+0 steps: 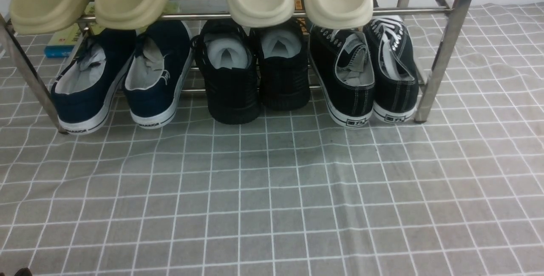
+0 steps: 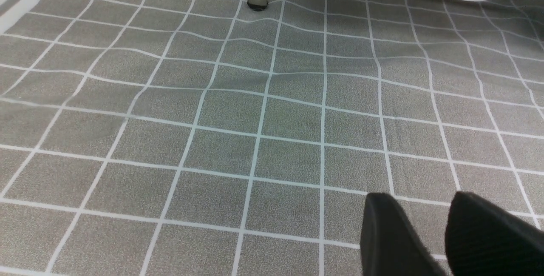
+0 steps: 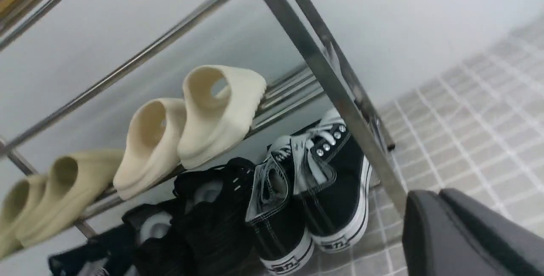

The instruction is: Take the shoes off the shelf with your hand from the grey coffee tablecloth.

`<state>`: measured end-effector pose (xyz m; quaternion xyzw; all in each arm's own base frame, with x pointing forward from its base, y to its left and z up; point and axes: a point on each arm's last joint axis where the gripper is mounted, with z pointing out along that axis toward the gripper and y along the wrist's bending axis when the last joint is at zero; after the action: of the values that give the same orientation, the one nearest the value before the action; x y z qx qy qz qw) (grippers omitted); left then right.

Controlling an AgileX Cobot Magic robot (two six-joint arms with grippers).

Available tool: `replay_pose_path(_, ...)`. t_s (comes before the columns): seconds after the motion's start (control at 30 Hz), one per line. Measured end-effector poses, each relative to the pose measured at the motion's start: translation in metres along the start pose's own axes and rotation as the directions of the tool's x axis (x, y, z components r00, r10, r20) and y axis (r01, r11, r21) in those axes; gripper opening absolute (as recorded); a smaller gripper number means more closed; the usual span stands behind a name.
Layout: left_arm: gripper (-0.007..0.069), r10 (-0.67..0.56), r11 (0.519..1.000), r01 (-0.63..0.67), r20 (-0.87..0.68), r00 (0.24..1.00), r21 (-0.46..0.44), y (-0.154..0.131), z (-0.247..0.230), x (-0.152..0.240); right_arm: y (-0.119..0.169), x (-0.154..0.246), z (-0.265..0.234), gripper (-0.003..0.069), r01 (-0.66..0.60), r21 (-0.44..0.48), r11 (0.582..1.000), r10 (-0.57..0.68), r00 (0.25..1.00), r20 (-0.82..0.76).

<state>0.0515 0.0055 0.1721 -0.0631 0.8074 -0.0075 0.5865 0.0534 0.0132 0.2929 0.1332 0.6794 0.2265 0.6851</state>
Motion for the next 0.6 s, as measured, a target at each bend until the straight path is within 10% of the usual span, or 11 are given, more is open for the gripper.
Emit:
replay_pose_path(0.17, 0.0239, 0.0, 1.0, 0.0, 0.0, 1.0, 0.0, 0.0, 0.0, 0.0, 0.015, -0.013, 0.045, -0.0001, 0.186, -0.019, 0.982, -0.167, 0.828, -0.535)
replay_pose_path(0.27, 0.0239, 0.0, 1.0, 0.0, 0.0, 1.0, 0.0, 0.0, 0.0, 0.0, 0.001, 0.0, 0.074, 0.0001, 0.24, -0.013, 0.971, -0.14, 0.52, -0.842)
replay_pose_path(0.4, 0.0239, 0.0, 1.0, 0.0, 0.0, 1.0, 0.0, 0.0, 0.0, 0.0, -0.008, 0.012, 0.115, 0.0002, 0.201, -0.035, 0.979, -0.095, 0.301, -0.949)
replay_pose_path(0.6, 0.0239, 0.0, 1.0, 0.0, 0.0, 1.0, 0.0, 0.0, 0.0, 0.0, 0.027, 0.018, 0.157, 0.0006, 0.117, -0.233, 0.965, -0.255, 0.242, -0.936)
